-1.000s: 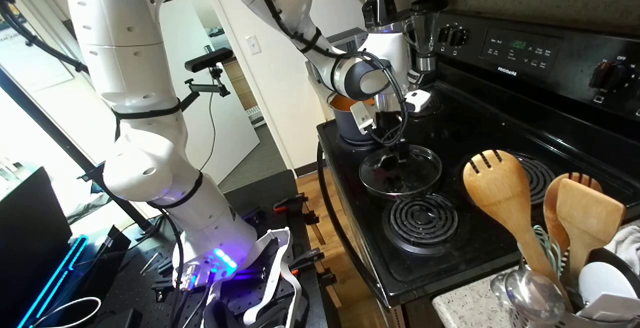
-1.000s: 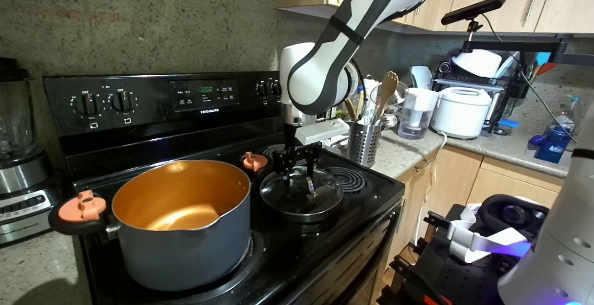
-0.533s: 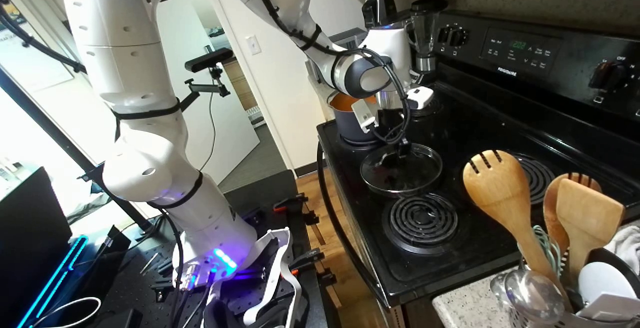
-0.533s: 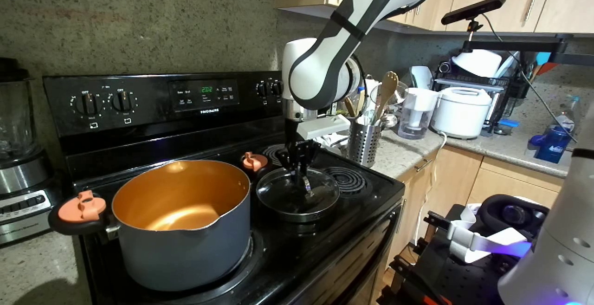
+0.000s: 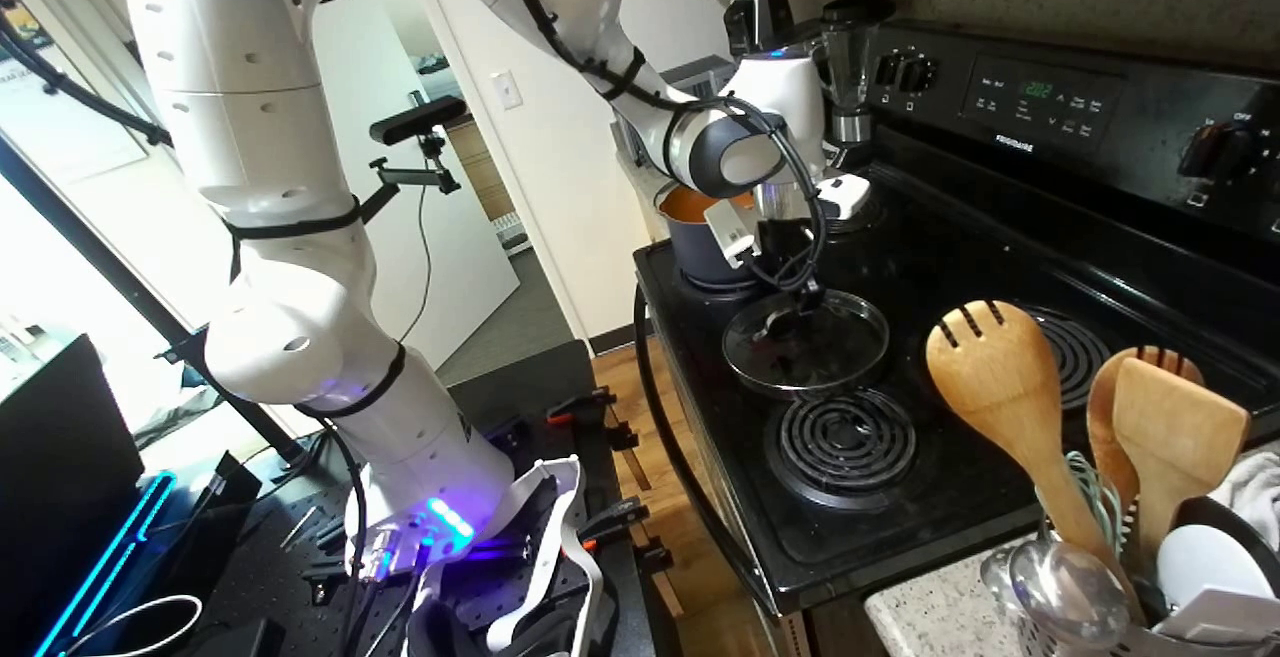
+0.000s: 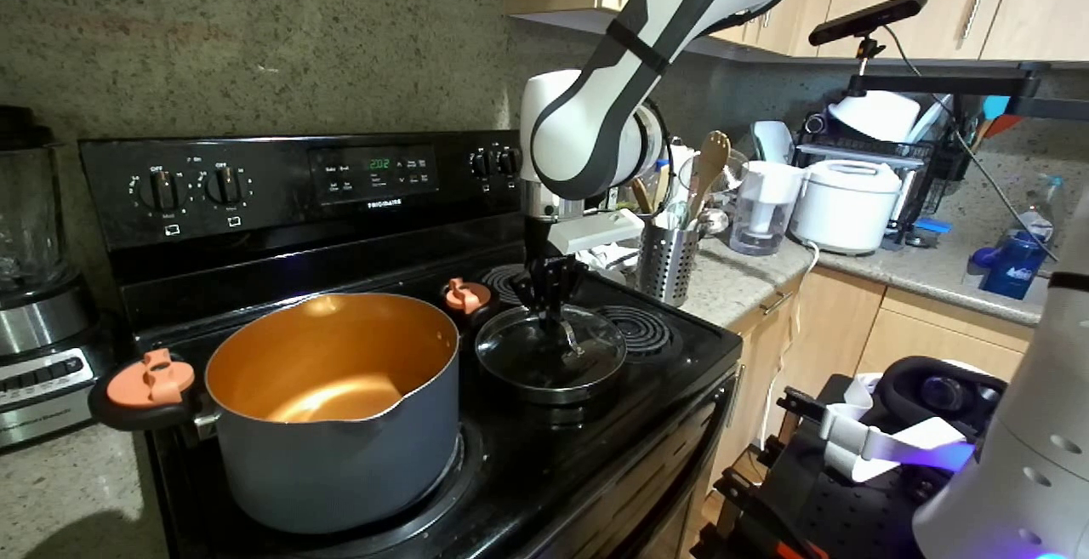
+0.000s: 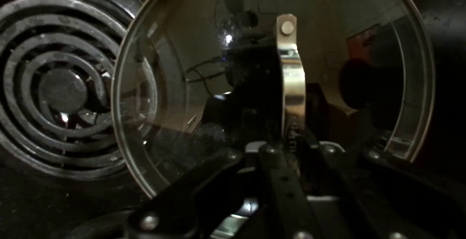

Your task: Cover the pot with the lid

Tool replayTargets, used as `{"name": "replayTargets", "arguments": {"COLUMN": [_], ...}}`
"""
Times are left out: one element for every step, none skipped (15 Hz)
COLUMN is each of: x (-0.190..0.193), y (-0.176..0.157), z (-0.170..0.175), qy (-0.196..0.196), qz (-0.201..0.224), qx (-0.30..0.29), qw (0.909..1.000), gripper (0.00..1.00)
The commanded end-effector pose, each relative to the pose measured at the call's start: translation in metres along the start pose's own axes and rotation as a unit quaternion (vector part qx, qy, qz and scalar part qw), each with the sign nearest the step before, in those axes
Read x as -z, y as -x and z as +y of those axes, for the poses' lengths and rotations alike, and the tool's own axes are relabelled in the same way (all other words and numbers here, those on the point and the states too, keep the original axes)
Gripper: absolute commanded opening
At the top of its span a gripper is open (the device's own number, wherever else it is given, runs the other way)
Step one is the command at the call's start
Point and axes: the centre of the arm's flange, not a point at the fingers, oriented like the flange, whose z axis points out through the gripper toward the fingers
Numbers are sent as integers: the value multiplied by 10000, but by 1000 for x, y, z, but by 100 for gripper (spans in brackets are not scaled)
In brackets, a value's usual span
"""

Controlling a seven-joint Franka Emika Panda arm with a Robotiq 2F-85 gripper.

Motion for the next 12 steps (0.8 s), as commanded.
{"name": "replayTargets", "arguments": {"x": [18,23,29,36,45,54,62,69,75,82,87,93], "y": [7,9,11,14,17,19,22,24,27,29,31,34], "z": [7,8,9,10,12,14,15,17,19,21,22,24], "qy": [-59,-46,-36,-16,28,47,79,108,137,154,181,212], "qz": [-48,-82,-102,-144,-146,-144,-133,-148,-152,-151,-144,-142], "qx": [41,18,17,28,-2,-6,-9,-27,-36,-29,-30,-40], "qw": [10000,10000,9999,9999,9999,9999,9999,9998,9998,9998,9997,9997], "gripper": [4,4,4,4,1,1,3,3,3,3,3,3]}}
